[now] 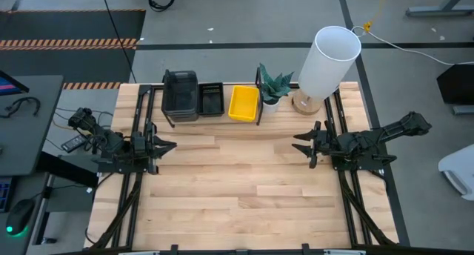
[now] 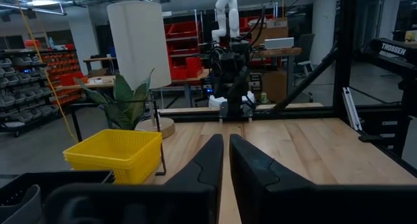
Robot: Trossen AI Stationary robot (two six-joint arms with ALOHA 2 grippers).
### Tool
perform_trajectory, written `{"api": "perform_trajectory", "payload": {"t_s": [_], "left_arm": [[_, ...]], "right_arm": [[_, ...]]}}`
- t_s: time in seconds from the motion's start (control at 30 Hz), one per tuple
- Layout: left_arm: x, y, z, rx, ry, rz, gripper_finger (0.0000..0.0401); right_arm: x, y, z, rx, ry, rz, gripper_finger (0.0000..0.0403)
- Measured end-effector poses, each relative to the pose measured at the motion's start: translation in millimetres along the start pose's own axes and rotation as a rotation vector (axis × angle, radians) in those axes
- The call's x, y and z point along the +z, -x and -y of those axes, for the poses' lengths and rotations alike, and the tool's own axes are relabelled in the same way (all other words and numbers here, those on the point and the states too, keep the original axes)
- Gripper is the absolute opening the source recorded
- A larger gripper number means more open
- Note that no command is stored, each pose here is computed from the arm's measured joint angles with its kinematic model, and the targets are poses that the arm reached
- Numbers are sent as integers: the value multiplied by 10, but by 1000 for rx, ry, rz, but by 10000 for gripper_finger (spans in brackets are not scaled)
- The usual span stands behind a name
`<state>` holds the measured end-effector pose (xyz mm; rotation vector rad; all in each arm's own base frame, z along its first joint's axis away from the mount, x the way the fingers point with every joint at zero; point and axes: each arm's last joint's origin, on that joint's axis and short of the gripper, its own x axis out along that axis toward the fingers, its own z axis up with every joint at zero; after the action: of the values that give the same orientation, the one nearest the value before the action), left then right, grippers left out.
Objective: Stack baskets on shelf by color
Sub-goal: Return to Home Position
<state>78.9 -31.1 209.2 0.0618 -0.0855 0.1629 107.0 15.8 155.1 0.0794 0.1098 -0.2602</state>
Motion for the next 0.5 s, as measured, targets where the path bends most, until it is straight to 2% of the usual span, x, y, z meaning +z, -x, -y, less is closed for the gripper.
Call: {"api": "perform_trajectory", "payload": {"t_s": [0.27,0.5], "left_arm": [[0,0,0,1,0,0,25],[0,0,0,0,0,0,33]], "right_arm": [[0,0,0,0,0,0,172],[0,0,0,0,0,0,172]]}}
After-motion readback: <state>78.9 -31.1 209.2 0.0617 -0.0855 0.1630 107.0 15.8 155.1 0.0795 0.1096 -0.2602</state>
